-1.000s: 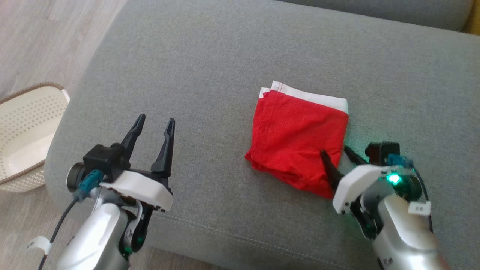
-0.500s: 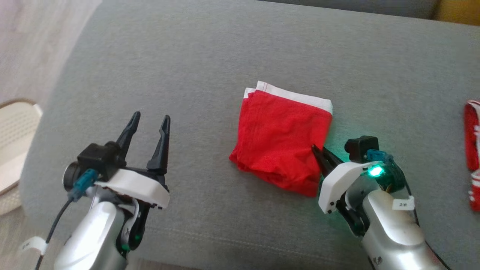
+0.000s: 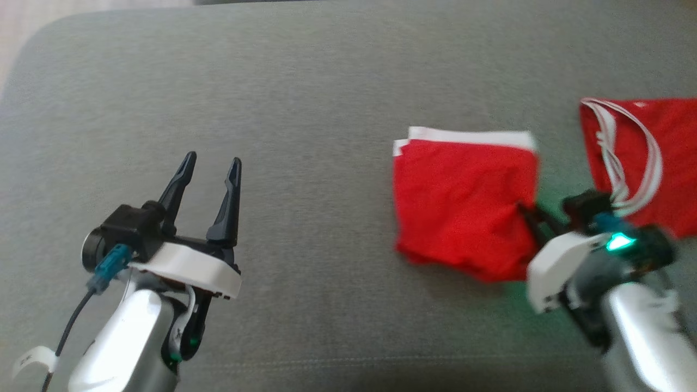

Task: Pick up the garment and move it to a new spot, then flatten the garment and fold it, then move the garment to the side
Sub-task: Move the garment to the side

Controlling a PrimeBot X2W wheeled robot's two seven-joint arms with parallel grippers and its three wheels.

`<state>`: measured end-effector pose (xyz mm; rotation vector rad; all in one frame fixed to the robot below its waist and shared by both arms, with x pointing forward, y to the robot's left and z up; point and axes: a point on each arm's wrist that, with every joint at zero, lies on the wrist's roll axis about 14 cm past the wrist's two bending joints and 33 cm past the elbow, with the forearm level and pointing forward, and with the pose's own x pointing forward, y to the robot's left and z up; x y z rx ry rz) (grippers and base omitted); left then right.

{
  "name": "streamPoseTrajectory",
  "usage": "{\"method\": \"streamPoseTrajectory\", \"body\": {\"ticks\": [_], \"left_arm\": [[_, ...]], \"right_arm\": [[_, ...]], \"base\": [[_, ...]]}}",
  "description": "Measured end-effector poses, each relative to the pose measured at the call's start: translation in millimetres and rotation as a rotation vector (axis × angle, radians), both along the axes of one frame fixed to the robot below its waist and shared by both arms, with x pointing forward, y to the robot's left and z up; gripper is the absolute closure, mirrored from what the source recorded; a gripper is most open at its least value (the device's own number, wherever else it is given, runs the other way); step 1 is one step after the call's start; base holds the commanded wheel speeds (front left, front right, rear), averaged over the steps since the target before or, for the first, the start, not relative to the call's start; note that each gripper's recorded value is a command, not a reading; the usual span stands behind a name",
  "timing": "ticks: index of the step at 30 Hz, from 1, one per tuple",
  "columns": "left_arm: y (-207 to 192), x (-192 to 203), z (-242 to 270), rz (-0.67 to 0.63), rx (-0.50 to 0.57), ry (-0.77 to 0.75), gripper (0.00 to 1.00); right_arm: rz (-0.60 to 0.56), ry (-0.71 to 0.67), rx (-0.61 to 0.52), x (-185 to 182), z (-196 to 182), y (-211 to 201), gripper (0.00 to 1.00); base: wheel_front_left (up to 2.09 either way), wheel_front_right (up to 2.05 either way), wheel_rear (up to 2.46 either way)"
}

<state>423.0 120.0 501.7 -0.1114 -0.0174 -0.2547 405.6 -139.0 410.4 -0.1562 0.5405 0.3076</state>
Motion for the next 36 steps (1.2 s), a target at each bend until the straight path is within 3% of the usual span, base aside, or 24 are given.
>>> {"method": "streamPoseTrajectory", "body": {"ticks": [6,14,19,31,32,33,34,36], "left_arm": [[-22,12,-12,-0.061,-0.015,0.024,0.0],[-38,31,-24,-0.11,-0.025,0.038,0.0],[-43,39,-34,-0.128,-0.024,0.053,0.0],[-49,54,-51,-0.152,-0.03,0.074,0.0],[-49,55,-52,-0.153,-0.03,0.076,0.0],[-50,55,-53,-0.154,-0.03,0.079,0.0],[-50,55,-54,-0.155,-0.03,0.081,0.0],[-50,55,-56,-0.157,-0.03,0.084,0.0]], "right_arm": [[-0.089,0.004,-0.156,6,18,-69,1.0],[-0.194,-0.105,-0.333,54,73,-146,1.0],[-0.257,-0.113,-0.422,69,83,-184,1.0],[-0.352,-0.05,-0.362,73,40,-205,1.0],[-0.357,-0.049,-0.358,73,37,-206,0.91],[-0.367,-0.047,-0.353,72,34,-207,0.54],[-0.377,-0.045,-0.346,71,31,-209,0.0],[-0.397,-0.047,-0.329,71,28,-210,0.0]], "base": [[0.0,0.0,0.0],[0.0,0.0,0.0],[0.0,0.0,0.0],[0.0,0.0,0.0],[0.0,0.0,0.0],[0.0,0.0,0.0],[0.0,0.0,0.0],[0.0,0.0,0.0]]}}
